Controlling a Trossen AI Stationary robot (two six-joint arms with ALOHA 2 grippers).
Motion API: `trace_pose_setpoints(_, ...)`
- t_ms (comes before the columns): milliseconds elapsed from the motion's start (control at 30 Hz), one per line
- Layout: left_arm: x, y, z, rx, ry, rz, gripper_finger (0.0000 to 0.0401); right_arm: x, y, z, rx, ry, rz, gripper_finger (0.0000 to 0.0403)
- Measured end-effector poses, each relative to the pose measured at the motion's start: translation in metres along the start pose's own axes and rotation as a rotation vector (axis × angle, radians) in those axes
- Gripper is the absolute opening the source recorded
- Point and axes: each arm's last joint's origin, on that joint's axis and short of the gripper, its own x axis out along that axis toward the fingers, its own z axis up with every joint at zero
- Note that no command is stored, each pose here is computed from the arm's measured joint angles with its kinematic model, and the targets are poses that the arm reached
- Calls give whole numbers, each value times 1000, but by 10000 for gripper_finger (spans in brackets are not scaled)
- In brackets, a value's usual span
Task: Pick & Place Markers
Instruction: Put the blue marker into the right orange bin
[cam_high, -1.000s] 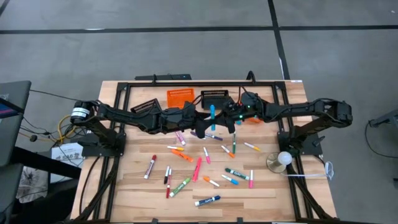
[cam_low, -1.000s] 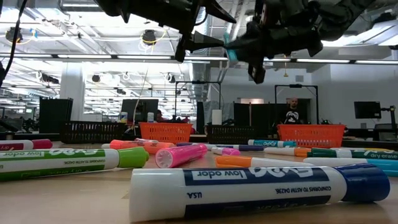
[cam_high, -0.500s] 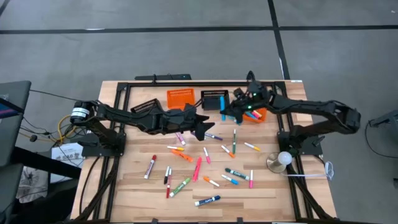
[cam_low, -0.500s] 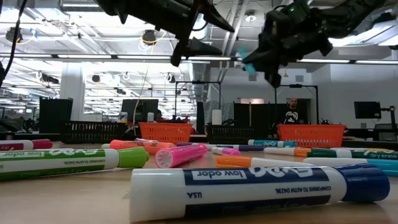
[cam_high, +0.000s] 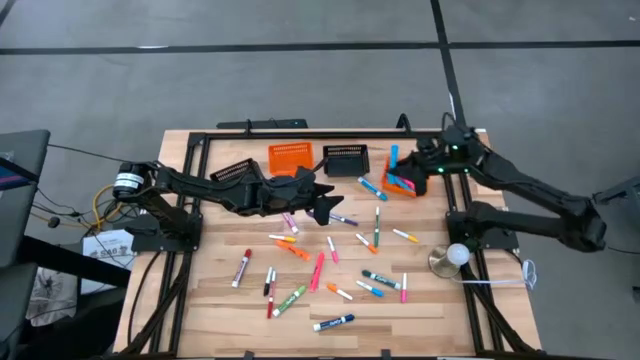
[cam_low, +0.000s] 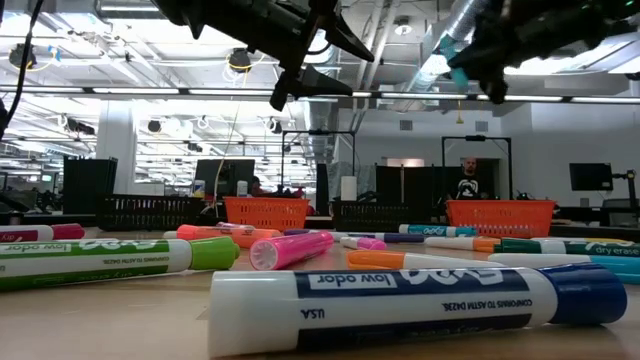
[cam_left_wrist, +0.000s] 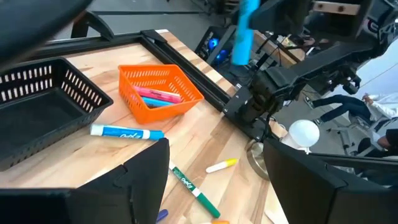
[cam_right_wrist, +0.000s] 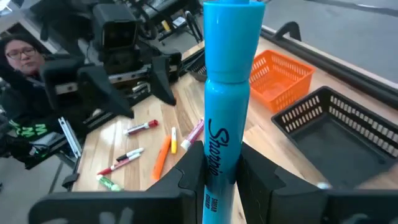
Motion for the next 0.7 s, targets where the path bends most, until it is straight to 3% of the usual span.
trace_pose_setpoints(133, 0, 0, 0, -1, 0, 0, 259, -14, 7, -6, -19, 9, -16, 56)
trace_pose_setpoints(367, 0, 0, 0, -1, -2, -1, 259, -21, 2, -18, -34, 92, -206, 56)
trace_pose_setpoints(533, 0, 0, 0, -1, -2, -1, 259, -14, -9, -28, -22, 221, -383, 56)
trace_pose_setpoints(700, 0, 0, 0, -1, -1, -1, 259, 0, -16, -26, -20, 306, -437, 56)
